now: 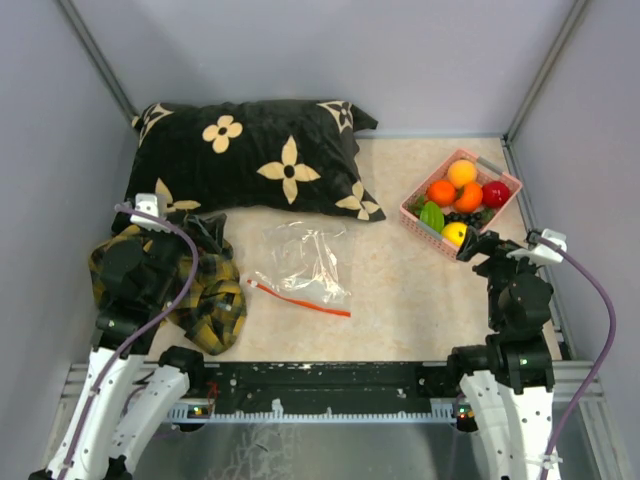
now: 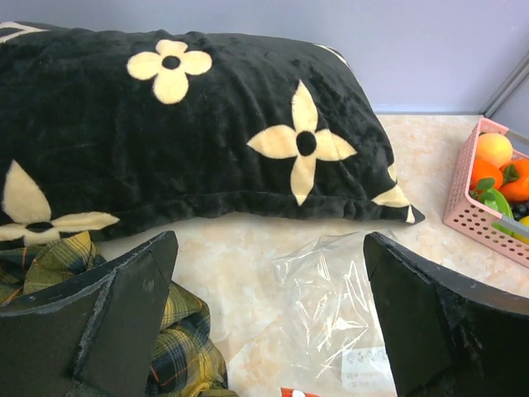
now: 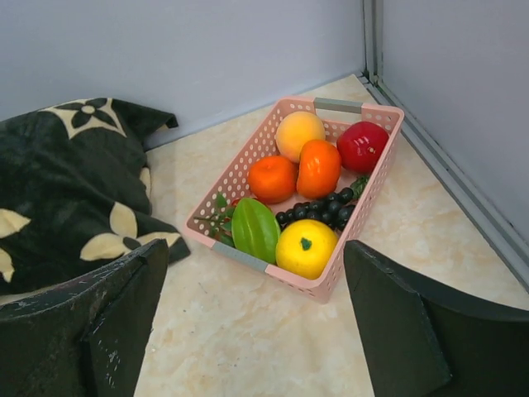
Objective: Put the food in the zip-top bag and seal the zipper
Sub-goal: Pick up the zipper food storage bag at the center of the board.
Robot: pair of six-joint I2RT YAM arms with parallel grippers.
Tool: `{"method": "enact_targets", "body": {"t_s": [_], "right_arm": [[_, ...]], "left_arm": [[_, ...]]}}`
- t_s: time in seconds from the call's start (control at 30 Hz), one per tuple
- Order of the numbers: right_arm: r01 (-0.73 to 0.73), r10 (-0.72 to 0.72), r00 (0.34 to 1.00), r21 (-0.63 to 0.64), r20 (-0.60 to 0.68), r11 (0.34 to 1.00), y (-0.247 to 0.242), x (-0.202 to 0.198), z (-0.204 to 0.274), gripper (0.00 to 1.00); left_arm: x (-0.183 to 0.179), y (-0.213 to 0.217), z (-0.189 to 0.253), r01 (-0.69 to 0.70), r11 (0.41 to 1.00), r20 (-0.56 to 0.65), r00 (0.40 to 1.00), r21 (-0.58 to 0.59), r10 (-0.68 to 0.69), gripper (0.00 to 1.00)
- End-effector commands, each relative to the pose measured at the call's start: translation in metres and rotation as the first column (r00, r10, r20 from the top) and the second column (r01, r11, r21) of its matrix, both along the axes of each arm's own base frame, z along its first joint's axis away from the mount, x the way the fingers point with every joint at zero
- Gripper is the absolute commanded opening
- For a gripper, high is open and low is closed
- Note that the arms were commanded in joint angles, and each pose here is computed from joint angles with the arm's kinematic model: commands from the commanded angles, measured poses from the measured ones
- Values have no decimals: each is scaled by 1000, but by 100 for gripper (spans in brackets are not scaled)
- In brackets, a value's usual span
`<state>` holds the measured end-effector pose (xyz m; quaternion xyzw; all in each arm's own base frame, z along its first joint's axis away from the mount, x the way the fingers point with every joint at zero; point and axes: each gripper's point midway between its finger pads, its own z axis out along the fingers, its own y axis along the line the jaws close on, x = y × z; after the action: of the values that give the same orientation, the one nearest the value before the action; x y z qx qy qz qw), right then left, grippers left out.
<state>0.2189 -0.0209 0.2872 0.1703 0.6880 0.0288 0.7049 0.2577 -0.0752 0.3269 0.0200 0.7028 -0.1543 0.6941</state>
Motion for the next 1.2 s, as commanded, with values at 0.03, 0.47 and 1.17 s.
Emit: {"method": "enact_targets", "body": {"t_s": [0.03,0.47,1.17], "right_arm": [[-13,12,996,8,86,1000,2,-2,25,87],[-44,41,997,34,60,998,8,0,16,88],[-366,369,928,56,-60,929,69,41,-27,88]], "left_arm": [[2,-8,3,30,999,13,999,-25,-30,100],[12,-8,-26,-35,994,-179,984,-105,16,100],[20,-70,-204,-6,935,-607,762,-355,-225,97]]}}
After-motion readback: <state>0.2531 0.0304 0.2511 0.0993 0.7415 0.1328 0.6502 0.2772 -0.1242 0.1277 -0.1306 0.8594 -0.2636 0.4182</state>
